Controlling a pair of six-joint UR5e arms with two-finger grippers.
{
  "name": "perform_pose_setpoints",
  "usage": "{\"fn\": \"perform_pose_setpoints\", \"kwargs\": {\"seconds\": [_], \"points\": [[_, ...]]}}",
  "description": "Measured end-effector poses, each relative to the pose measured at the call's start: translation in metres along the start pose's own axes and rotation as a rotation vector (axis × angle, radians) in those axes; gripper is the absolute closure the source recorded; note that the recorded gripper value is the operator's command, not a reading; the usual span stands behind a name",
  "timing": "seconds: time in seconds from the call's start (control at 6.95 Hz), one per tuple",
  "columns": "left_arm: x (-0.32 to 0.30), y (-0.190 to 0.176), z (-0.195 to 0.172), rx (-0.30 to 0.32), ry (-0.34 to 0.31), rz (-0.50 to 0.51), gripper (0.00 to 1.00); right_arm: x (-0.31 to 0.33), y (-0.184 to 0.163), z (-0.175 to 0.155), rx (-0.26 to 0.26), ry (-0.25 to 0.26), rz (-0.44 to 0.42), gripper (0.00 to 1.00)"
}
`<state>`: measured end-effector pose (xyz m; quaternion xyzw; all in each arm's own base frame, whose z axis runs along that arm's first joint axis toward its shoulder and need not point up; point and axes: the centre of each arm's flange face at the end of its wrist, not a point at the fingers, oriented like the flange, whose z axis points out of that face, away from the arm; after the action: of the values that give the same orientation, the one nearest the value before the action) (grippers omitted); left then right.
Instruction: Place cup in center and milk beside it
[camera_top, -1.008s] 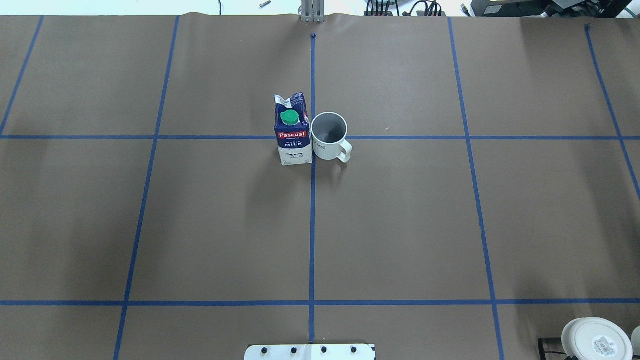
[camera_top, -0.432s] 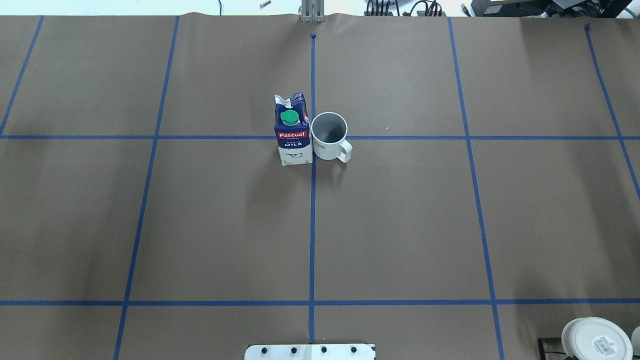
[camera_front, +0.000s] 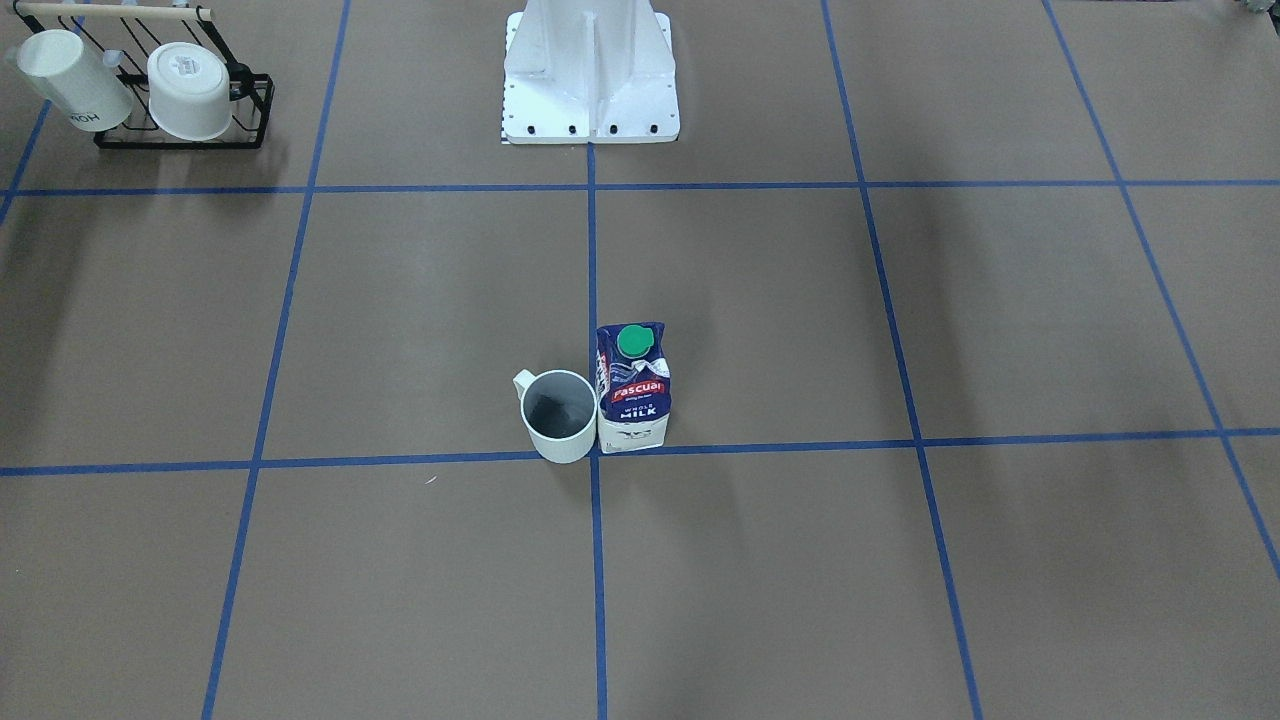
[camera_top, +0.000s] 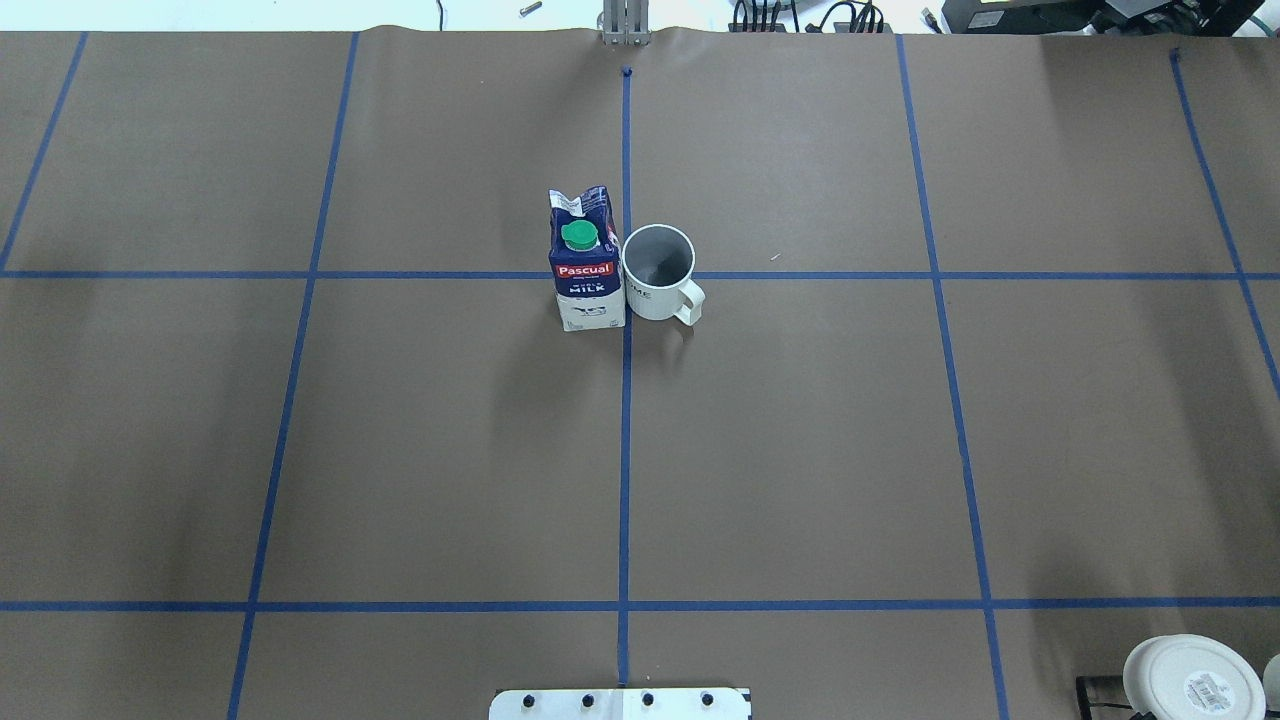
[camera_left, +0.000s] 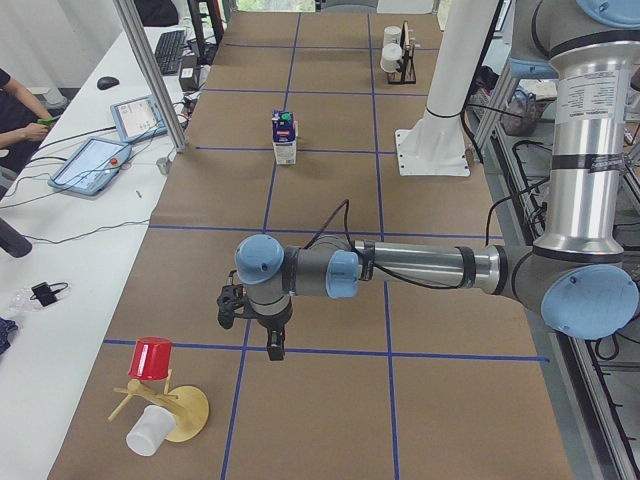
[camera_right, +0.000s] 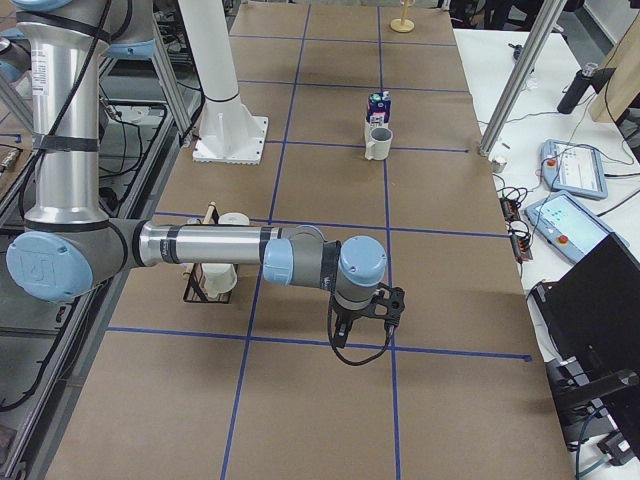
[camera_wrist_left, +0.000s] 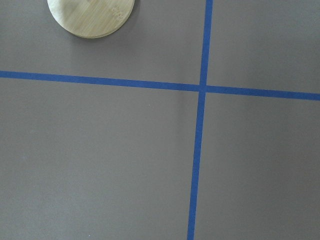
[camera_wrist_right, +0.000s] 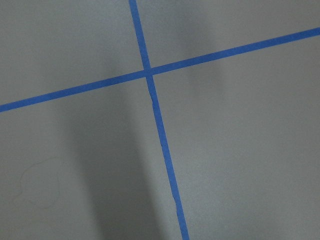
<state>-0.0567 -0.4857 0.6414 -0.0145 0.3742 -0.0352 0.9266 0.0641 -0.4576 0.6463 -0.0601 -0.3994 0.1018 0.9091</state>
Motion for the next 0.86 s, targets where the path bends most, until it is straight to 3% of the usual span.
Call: {"fn": "perform_pose_setpoints", "kwargs": {"seconds": [0.86], "points": [[0.0001,-0.0017,-0.0005,0.001,0.001,0.000,0.02,-0.0036,0.0007,-0.0038,0.010,-0.002,-0.007,0.00]]}}
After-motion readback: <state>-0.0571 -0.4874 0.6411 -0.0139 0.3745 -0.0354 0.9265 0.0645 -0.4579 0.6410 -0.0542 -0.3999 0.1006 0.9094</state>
